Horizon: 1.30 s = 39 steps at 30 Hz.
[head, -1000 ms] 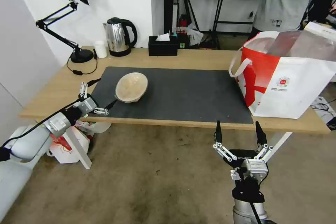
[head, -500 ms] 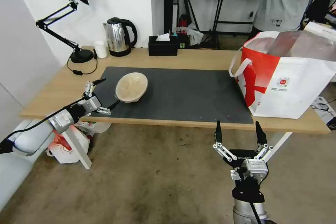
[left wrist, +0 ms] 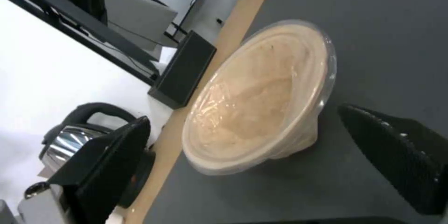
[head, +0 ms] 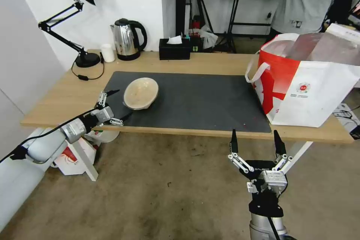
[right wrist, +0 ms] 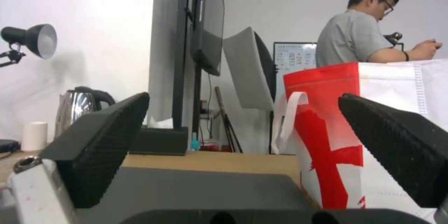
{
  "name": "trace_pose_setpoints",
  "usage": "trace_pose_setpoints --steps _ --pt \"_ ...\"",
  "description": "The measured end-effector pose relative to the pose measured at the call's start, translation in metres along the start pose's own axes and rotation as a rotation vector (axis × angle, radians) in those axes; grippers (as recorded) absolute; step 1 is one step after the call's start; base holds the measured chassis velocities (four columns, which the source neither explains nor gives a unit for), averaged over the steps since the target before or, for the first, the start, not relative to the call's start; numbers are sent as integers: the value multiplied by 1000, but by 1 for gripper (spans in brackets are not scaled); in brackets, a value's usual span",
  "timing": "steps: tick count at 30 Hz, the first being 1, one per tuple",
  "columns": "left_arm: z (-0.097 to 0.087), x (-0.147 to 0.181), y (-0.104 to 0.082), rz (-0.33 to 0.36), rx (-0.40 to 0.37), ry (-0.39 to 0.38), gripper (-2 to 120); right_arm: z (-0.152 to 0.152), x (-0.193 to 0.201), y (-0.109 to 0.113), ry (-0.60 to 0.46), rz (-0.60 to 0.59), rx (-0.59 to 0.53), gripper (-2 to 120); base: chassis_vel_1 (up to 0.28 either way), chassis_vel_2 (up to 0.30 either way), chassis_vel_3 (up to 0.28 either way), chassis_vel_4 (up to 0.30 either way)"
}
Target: Pick up the trash from the table and place it into the takeout bag.
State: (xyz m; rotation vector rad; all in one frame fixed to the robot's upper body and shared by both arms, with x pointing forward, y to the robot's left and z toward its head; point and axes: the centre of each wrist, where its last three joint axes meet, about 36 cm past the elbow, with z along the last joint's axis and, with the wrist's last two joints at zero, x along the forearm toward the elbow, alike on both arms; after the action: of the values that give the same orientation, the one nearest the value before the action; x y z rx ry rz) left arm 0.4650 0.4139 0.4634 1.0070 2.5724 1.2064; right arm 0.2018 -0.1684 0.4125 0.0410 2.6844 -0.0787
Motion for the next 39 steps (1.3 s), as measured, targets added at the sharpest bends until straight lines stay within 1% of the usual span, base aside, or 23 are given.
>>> trace_pose_setpoints --steps 5,9,13,19,25,31,32,33,34,35,36,38,39 --pt "8 -6 -1 1 10 7 100 0 0 0 0 0 0 100 0 0 0 0" --pt "18 -12 1 5 15 24 100 0 0 0 0 0 0 100 0 0 0 0" --pt "19 -19 4 7 10 21 100 0 0 0 0 0 0 100 0 0 0 0" --pt "21 -32 2 24 1 22 100 0 0 0 0 0 0 100 0 0 0 0" --pt "21 -37 -1 32 -1 19 100 0 0 0 0 0 0 100 0 0 0 0" --pt "20 -39 2 54 -7 15 100 0 0 0 0 0 0 100 0 0 0 0" --pt "19 -39 3 59 -9 14 95 0 0 0 0 0 0 100 0 0 0 0" --pt "19 -39 4 60 -9 13 91 0 0 0 0 0 0 100 0 0 0 0" --pt "19 -39 4 60 -9 13 91 0 0 0 0 0 0 100 0 0 0 0" --pt "19 -39 4 61 -9 12 89 0 0 0 0 0 0 100 0 0 0 0" --pt "18 -40 4 60 -8 10 82 0 0 0 0 0 0 100 0 0 0 0" --pt "16 -40 3 60 -5 3 74 0 0 0 0 0 0 100 0 0 0 0" --pt "16 -40 3 60 -5 3 74 0 0 0 0 0 0 100 0 0 0 0"
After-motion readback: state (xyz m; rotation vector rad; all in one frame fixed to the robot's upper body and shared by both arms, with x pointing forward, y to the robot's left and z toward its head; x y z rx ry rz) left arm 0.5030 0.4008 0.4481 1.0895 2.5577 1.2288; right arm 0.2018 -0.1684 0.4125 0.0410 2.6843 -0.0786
